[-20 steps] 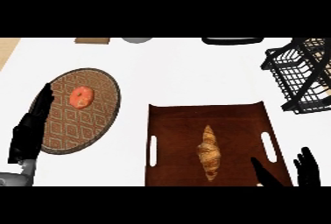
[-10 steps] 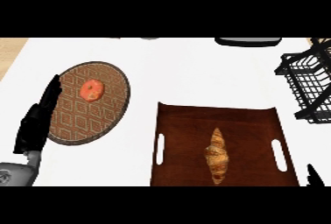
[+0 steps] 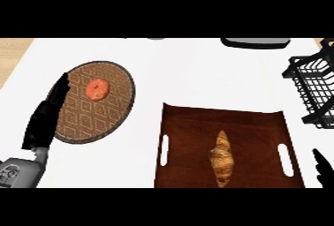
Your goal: Pick the croissant from the tray and place it in the tiered basket
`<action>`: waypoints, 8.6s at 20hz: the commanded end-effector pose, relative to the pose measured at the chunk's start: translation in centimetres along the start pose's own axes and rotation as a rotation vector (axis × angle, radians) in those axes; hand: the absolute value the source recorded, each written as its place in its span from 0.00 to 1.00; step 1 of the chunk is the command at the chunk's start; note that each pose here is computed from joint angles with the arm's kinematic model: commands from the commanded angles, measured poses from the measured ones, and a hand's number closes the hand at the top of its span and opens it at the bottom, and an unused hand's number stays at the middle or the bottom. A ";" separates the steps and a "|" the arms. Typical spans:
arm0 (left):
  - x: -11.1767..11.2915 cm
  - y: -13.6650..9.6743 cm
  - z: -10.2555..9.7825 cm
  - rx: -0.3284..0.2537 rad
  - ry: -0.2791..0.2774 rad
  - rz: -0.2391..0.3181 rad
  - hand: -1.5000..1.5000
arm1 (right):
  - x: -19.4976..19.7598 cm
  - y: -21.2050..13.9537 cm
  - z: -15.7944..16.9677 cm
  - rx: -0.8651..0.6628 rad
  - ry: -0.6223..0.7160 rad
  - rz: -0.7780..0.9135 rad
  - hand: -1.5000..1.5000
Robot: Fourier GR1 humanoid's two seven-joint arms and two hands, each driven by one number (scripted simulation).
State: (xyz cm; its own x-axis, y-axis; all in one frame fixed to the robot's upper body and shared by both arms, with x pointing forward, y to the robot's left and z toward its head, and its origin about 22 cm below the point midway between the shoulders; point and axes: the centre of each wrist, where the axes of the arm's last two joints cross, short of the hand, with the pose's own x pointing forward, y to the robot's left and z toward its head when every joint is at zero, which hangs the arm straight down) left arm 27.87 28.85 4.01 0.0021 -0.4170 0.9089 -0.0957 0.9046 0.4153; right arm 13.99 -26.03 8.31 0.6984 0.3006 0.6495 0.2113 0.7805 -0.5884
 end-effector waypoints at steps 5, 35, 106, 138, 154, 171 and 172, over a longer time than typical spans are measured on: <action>0.6 0.0 -1.1 -0.009 0.004 -0.008 0.50 | 4.2 1.7 0.0 0.054 0.192 0.066 0.00; -0.1 0.3 -0.6 0.021 0.019 -0.001 0.50 | 5.4 12.2 -1.5 0.037 0.231 0.265 0.00; 2.9 -2.2 -2.4 -0.104 -0.083 -0.007 0.50 | 31.4 -11.1 -14.9 -1.238 0.351 0.074 1.00; -0.6 -0.2 -0.4 0.004 0.014 0.007 0.50 | 27.4 -13.6 -20.1 -1.105 0.571 0.373 1.00; 0.3 -0.9 -0.2 0.009 0.017 0.022 0.50 | 22.9 -11.3 -22.0 -1.132 0.452 -0.037 0.00; -1.6 0.8 0.4 0.041 0.066 -0.010 0.50 | 27.5 -12.1 -14.8 -1.316 0.411 -0.317 0.00; -1.9 0.9 0.1 0.039 0.076 0.007 0.50 | 27.9 -11.4 -13.9 -1.299 0.402 -0.307 0.00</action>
State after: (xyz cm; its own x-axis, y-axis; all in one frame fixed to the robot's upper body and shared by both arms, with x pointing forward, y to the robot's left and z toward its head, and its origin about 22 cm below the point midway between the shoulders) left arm 27.73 29.61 2.83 0.0541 -0.4132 0.9090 -0.1247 0.9004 0.4167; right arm 41.46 -36.14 24.52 0.7137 0.0503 0.6987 0.6671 -0.3532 -0.6559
